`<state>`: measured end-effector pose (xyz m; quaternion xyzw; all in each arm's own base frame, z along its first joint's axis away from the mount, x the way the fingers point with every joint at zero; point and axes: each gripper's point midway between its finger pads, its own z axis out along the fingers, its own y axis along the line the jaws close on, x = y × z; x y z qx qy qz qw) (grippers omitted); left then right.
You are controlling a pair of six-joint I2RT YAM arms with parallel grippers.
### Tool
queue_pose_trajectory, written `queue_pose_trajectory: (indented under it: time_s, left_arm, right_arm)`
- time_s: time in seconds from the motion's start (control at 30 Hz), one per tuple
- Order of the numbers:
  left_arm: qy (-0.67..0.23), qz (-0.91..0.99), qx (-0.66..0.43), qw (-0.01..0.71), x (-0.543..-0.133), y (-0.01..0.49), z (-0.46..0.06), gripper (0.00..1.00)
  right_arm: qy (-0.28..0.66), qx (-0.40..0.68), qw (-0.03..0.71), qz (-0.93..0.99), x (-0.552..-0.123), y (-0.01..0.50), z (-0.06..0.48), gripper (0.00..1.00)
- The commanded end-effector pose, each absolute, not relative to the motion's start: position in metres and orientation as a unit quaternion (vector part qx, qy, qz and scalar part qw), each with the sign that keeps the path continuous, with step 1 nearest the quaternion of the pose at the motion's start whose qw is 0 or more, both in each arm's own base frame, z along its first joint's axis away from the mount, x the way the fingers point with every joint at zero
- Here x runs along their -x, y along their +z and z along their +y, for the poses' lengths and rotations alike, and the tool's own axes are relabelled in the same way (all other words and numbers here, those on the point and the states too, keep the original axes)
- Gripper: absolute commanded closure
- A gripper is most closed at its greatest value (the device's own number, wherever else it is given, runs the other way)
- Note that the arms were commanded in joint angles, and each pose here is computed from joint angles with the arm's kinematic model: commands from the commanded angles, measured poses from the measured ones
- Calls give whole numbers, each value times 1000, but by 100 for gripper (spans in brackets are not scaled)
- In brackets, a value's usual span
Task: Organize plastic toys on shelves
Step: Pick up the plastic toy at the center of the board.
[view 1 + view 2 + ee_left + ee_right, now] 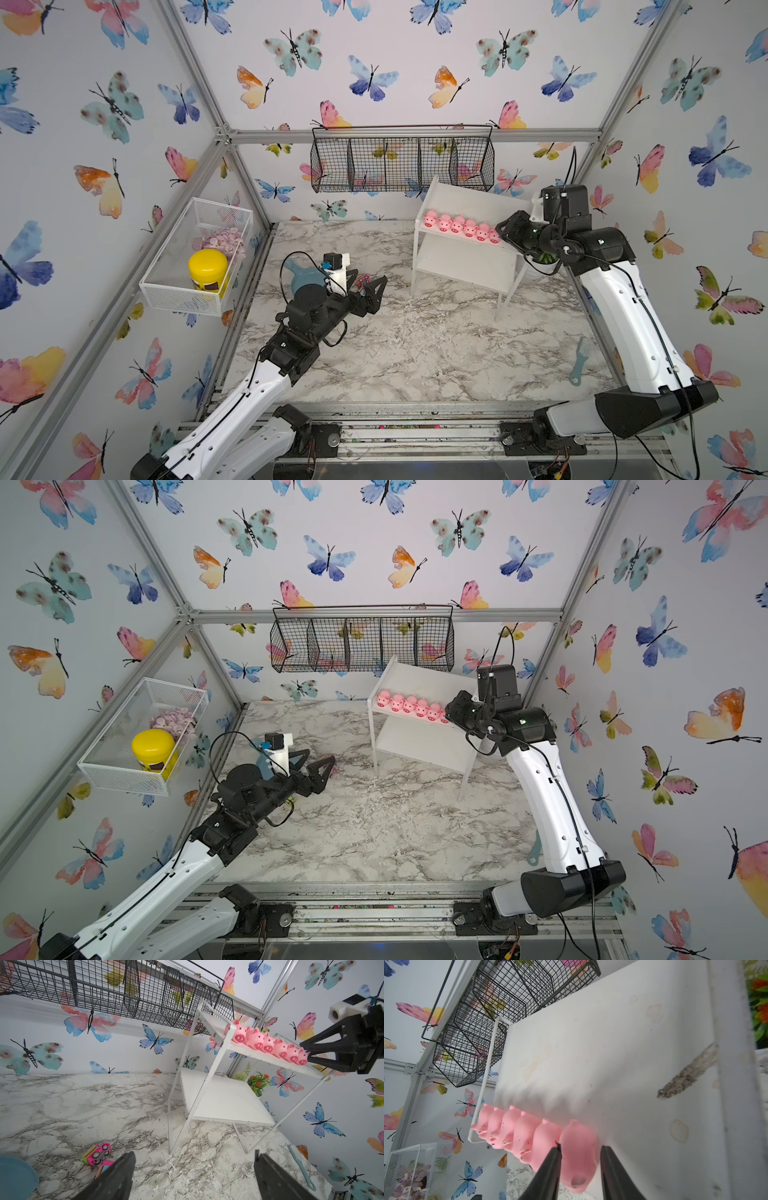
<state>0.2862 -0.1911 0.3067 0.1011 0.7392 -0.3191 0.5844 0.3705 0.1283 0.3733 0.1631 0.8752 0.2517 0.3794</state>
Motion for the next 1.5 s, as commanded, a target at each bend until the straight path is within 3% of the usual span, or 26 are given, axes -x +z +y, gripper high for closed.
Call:
queue_pose_trajectory:
  time_s: [0.0,0.23,0.43,0.53,0.63,0.77,1.03,1.27,1.47]
  left_arm:
    - [-302,731,-109,602,-287,321,-185,6]
    - [-254,759,-100,590,-299,300,-168,7]
    - [-241,791,-72,557,-310,267,-153,9]
    - [-241,808,-59,535,-316,252,-149,10]
    - [-238,825,-44,511,-323,237,-143,12]
    - [-230,853,-20,468,-333,211,-132,15]
    - [-173,913,16,368,-343,147,-101,25]
    - [-73,963,-47,254,-345,95,-83,32]
    - [-14,974,-141,178,-343,59,-79,30]
  right_arm:
    - [238,-145,415,866,-360,400,119,59]
    - [246,-61,483,838,-346,439,123,53]
    - [430,113,546,710,-299,490,182,54]
    - [512,177,521,660,-277,496,206,56]
    - [532,216,518,634,-262,502,220,57]
    - [538,265,506,620,-243,495,251,57]
    - [492,357,450,654,-215,431,335,57]
    - [480,395,430,655,-202,400,357,57]
    - [481,391,430,656,-204,392,359,57]
